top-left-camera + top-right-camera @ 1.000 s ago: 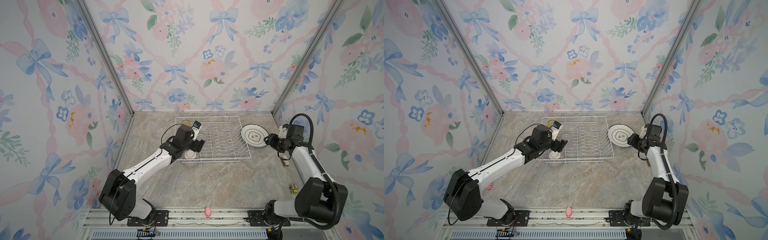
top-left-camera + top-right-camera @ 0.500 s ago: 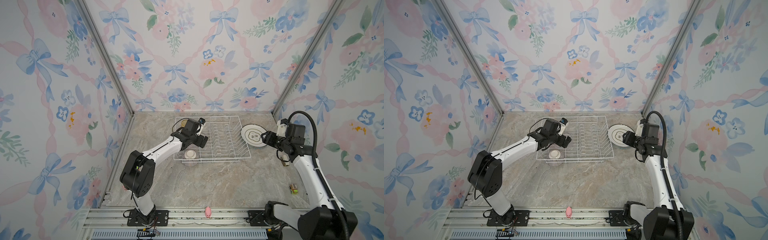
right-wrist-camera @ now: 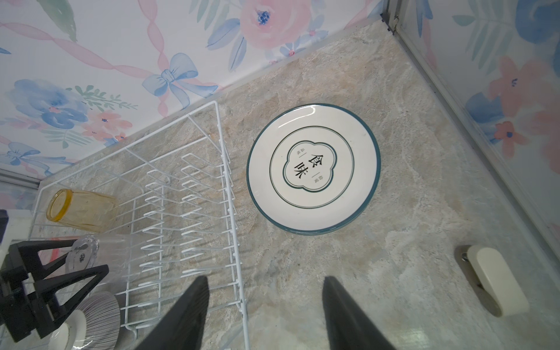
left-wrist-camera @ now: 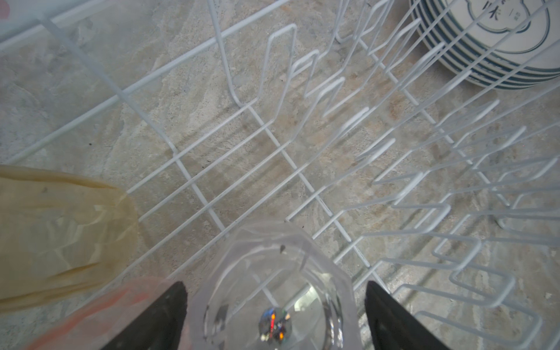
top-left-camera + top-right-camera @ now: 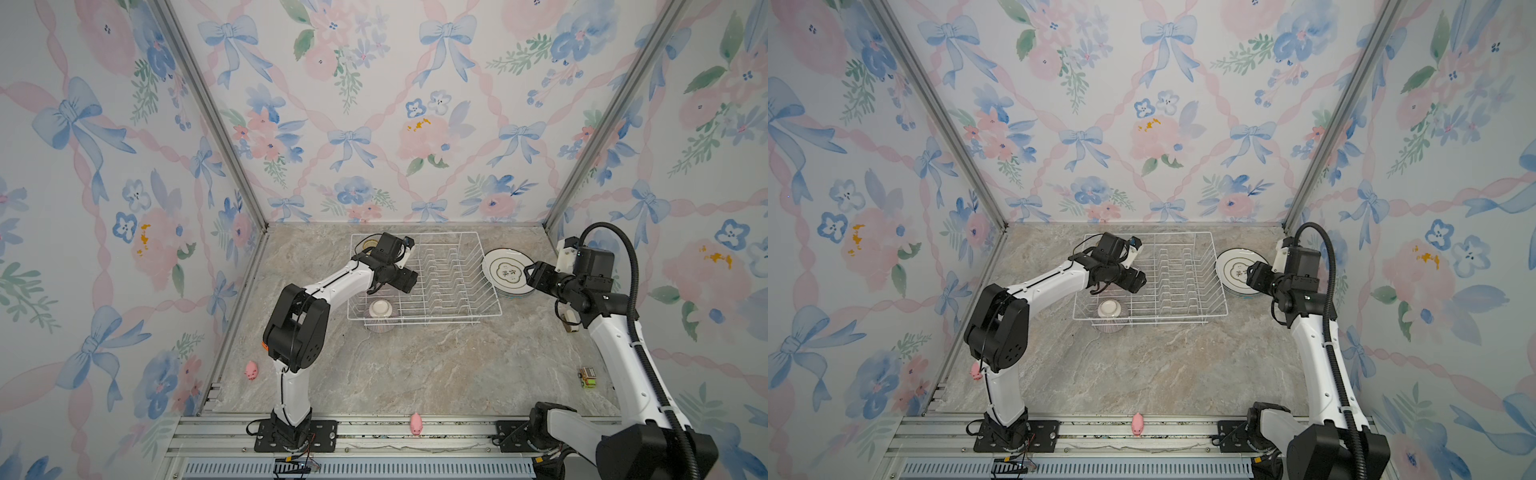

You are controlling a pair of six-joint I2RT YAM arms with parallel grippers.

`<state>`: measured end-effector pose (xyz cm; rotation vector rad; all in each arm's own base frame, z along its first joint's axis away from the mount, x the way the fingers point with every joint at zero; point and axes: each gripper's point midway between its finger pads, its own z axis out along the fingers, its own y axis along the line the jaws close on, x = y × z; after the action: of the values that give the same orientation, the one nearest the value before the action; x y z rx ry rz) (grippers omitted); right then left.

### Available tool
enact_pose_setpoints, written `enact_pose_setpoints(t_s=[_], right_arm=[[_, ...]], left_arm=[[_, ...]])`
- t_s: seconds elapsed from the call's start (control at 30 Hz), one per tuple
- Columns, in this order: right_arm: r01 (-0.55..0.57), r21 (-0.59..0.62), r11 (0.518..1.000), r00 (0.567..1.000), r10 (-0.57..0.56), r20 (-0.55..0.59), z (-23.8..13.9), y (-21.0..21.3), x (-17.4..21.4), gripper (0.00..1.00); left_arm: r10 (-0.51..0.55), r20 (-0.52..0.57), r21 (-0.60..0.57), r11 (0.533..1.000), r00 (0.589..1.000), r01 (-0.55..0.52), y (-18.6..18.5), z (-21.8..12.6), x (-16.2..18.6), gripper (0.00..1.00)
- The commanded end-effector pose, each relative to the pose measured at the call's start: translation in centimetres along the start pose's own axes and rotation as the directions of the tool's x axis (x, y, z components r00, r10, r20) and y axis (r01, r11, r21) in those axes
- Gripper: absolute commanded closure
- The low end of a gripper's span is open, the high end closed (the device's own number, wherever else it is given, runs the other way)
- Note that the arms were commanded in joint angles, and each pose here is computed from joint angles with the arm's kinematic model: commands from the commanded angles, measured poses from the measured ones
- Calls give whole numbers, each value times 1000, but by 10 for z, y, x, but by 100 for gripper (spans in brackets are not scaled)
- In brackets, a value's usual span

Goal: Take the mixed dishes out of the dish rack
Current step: 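Open and raise the right gripper while the left moves toward the rack cups, then lift the clear cup with the left gripper while the right approaches it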

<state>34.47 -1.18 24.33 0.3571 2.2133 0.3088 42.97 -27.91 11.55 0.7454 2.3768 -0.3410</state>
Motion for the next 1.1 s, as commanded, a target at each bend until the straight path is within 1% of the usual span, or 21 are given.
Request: enact_pose_setpoints(t_s=[0.0, 0.13, 0.3, 0.57, 0.63, 0.73, 0.8, 0.87, 0.97, 1.03, 1.07], right_arm=[[6, -2, 1000, 1000, -6, -3, 1, 2, 2, 38], [1, -12, 1000, 1000, -1, -6, 4, 3, 3, 38], [0, -18, 1000, 1000, 0, -7, 5, 4, 3, 38], [18, -61, 998, 999, -20, -31, 6, 17, 10, 38], [32, -93, 995, 998, -37, -46, 8, 28, 14, 38], [51, -184, 982, 995, -65, -71, 11, 52, 20, 38], [53, -279, 959, 994, -78, -80, 12, 73, 23, 38], [42, -395, 918, 992, -85, -91, 11, 96, 27, 38], [6, -551, 834, 990, -83, -114, 10, 129, 34, 38], [-5, -627, 779, 986, -100, -132, 10, 149, 42, 40], [-4, -651, 759, 985, -111, -134, 10, 156, 45, 42]], left_arm=[[-10, -43, 5, 1000, 999, 10, -1, 5, 7, 10], [-2, -62, -21, 1000, 998, 0, 1, 6, 12, 10], [3, -68, -22, 1000, 998, -4, 1, 11, 12, 14], [6, -56, 7, 1000, 998, -6, -3, 16, 4, 32], [7, -55, 15, 1000, 998, -6, -5, 16, 3, 41], [8, -51, 31, 1000, 999, -7, -8, 14, 2, 48], [7, -48, 43, 999, 999, -5, -10, 13, 1, 50], [4, -37, 61, 998, 999, -2, -12, 9, -2, 51], [-9, -17, 108, 994, 1000, 10, -16, 2, -9, 53], [-24, 6, 144, 989, 1000, 23, -18, -6, -17, 53], [-30, 15, 158, 987, 999, 27, -18, -9, -21, 53]])
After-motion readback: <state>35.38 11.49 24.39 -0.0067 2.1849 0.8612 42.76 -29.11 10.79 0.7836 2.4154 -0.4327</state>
